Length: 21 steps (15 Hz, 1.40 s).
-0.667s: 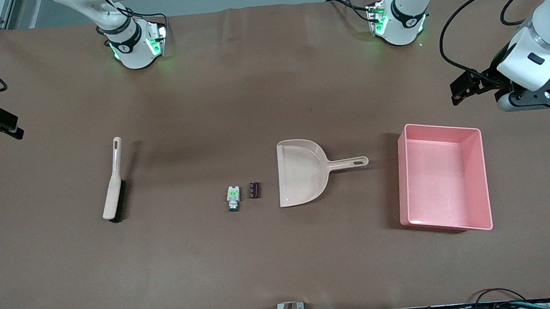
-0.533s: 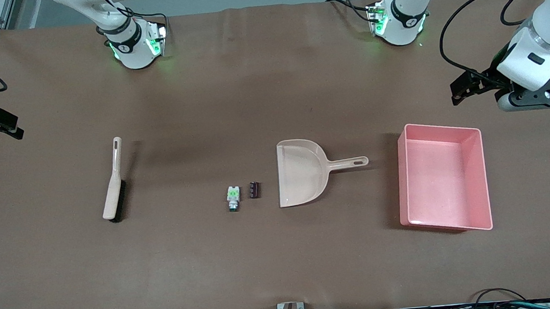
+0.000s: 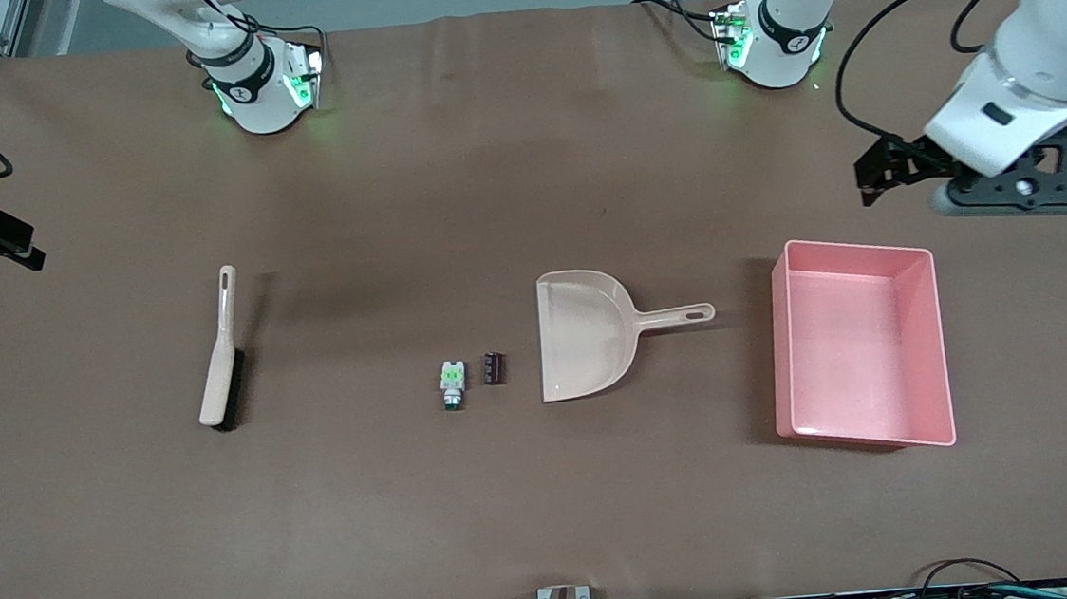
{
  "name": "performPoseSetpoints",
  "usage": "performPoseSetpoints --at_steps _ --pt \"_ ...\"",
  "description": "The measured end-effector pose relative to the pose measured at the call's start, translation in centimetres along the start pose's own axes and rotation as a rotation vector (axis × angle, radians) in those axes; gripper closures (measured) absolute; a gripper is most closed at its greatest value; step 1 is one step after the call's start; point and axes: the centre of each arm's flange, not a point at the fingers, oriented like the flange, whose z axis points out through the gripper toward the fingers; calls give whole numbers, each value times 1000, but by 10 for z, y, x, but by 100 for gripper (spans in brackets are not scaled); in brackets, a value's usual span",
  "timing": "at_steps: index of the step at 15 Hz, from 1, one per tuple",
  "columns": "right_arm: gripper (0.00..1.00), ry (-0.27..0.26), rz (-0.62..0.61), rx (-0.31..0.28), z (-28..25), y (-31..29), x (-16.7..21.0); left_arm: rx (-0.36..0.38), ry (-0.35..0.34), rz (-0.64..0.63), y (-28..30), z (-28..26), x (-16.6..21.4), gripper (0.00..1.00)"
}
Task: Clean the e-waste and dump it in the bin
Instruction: 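Reach the left gripper to the dustpan handle while the right gripper reaches the brush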
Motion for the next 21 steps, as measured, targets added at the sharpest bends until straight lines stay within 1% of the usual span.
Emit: performPoseSetpoints --at_steps 3,4,6,8,10,12,15,17,20,21 --pt "0 0 0 0 0 0 0 -15 -34 121 30 30 14 0" --pt "0 -1 0 0 0 0 0 -22 -39 183 33 42 21 0" --pt "0 -1 0 0 0 0 0 -23 -40 345 41 67 36 0" --pt "0 -1 0 0 0 0 0 15 -49 482 54 93 47 0" --pt "0 -1 1 0 0 1 0 46 -49 658 78 115 55 0" --pt "0 -1 8 0 1 4 0 44 -46 828 98 142 65 0" --pt "0 -15 33 -1 14 19 6 30 -36 996 101 188 83 0" --pt "0 -53 38 1 40 23 16 24 -42 1071 100 213 91 0" --pt "0 -147 34 6 105 21 35 26 -60 1144 104 237 95 0" --pt "0 -171 33 7 129 21 41 23 -61 1159 108 243 95 0"
